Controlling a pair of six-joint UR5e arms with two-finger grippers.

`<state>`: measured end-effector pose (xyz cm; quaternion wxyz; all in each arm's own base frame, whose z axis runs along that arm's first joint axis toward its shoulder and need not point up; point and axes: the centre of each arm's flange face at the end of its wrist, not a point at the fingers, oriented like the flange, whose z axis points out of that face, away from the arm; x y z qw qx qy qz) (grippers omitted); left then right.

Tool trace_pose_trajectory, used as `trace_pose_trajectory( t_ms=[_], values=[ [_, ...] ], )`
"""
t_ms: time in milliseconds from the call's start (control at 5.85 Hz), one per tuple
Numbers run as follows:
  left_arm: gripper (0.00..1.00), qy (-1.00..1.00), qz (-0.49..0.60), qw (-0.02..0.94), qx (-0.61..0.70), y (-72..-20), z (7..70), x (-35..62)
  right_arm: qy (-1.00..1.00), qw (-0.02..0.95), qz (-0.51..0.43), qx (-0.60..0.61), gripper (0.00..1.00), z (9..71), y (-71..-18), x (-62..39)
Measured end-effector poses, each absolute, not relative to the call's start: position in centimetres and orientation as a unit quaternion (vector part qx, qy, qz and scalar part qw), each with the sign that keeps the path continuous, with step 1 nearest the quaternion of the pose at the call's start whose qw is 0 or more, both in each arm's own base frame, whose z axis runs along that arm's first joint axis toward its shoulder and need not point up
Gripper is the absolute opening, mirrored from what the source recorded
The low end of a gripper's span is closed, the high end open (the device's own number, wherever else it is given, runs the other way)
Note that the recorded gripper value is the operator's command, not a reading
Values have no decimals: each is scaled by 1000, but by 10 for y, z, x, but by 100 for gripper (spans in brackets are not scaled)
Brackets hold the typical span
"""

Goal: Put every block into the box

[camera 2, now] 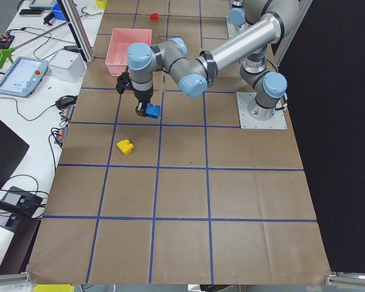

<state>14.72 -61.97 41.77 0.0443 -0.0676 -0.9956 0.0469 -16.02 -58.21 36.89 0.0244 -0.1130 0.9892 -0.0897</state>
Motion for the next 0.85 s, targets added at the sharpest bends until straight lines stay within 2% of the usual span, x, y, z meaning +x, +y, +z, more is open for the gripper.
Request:
trace_pose_trajectory(
  t_ms=[513,855],
  values=[
    [5,-995,60,67,36,-722,459,-37,983,56,-104,-142,4,371,-612,-72],
    [5,-992,56,80,75,-763,426,-179,982,90,-112,-122,4,373,-620,-29]
  ],
)
